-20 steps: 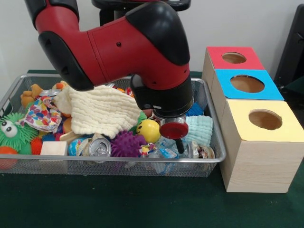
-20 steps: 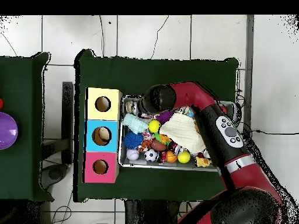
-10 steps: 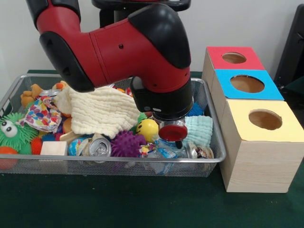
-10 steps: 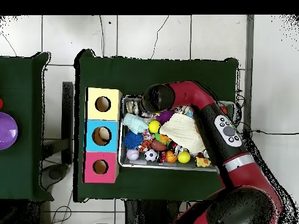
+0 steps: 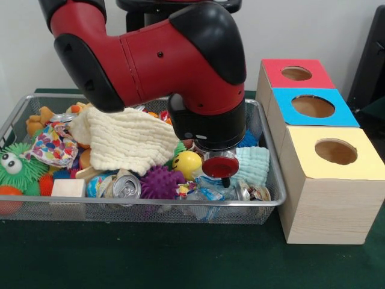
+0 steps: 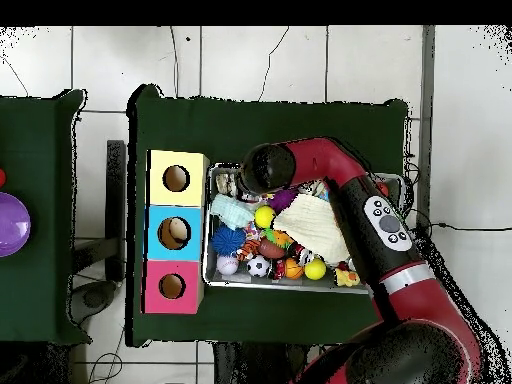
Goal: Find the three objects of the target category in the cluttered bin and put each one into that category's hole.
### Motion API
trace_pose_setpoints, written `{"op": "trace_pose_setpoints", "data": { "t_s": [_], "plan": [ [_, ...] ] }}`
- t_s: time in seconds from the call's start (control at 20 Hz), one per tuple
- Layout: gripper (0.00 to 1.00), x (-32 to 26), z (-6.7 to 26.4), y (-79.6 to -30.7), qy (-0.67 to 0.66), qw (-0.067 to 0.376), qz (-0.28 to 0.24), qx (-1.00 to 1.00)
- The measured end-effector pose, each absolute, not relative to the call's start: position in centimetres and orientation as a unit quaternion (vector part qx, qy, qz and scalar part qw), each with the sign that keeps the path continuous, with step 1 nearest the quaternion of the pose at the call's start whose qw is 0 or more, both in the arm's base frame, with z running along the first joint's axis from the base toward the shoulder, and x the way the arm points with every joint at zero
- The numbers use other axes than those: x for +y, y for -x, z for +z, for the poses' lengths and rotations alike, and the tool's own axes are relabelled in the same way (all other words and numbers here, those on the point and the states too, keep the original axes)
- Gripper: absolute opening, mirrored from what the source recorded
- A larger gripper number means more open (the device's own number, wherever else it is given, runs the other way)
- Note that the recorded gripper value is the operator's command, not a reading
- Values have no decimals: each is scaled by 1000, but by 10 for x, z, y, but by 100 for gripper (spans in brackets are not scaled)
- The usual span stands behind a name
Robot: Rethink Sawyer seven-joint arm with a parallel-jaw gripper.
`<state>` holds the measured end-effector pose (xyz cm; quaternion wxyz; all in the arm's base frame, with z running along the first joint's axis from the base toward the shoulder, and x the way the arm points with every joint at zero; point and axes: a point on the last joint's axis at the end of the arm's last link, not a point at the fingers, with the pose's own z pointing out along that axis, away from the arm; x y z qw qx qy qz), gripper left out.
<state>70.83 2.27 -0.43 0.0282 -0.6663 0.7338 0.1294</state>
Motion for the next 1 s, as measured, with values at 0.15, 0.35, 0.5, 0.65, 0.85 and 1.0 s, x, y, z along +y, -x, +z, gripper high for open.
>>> {"op": "trace_pose_setpoints", "data": {
  "t_s": [0.15,0.35,0.5,0.65,0.85,1.0],
  "plan": [
    [0,21,-1,-709,667,28,126,734],
    [0,18,7,-711,669,27,118,733],
    [0,14,17,-715,671,28,108,733],
    [0,13,21,-717,671,29,103,733],
    [0,11,27,-720,672,29,97,733],
    [0,9,31,-722,673,30,93,733]
  ]
}}
